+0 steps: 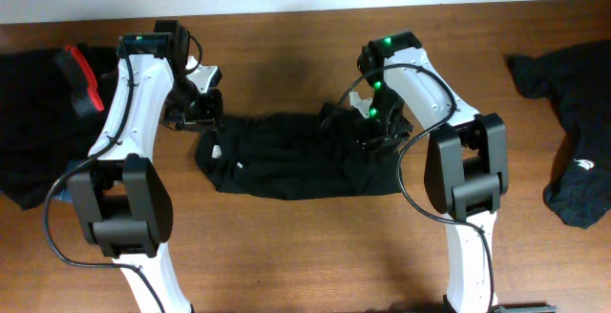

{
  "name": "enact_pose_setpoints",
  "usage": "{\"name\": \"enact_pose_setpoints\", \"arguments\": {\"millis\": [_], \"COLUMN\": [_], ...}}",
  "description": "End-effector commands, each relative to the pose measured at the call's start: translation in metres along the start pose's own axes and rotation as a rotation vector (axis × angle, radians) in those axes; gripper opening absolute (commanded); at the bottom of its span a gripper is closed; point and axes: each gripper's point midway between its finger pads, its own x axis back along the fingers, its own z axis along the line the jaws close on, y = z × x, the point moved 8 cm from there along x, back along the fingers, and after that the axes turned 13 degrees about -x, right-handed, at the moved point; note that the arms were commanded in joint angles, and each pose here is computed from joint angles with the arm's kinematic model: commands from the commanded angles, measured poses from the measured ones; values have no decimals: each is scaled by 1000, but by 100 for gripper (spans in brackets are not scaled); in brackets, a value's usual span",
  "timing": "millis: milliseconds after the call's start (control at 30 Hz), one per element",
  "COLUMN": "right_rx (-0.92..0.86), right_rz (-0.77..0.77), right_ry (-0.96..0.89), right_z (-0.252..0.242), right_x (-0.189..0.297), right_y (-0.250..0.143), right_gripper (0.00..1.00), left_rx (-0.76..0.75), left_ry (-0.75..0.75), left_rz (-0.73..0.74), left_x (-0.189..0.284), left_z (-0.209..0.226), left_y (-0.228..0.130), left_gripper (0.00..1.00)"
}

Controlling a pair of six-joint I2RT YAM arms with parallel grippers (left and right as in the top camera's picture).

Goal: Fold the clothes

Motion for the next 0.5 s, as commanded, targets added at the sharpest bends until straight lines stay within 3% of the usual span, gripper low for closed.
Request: {"name": "enact_pose_setpoints", "arguments": {"millis": [0, 133, 167, 233, 467], "right_rx": [11, 7, 7, 8, 101], "right_rz": [27, 47, 47, 43, 47], "right_ry": [16, 15, 16, 16, 113], "right_z": [1, 0, 0, 0, 10], "right_x": [-13, -23, -23, -23, -21], "right_y": [0, -2, -2, -1, -3], "right_gripper": [49, 46, 28, 4, 4], "left_rx": [2, 2, 2, 2, 2], "left_ry": [-4, -4, -4, -4, -3], "left_rz": [-26, -26, -26, -26, -27], "left_x": [8, 8, 8, 8, 8], "left_z": [-1, -1, -1, -1, -1], "left_y": [1, 1, 1, 1, 1], "left_gripper": [42, 42, 42, 42, 42]}}
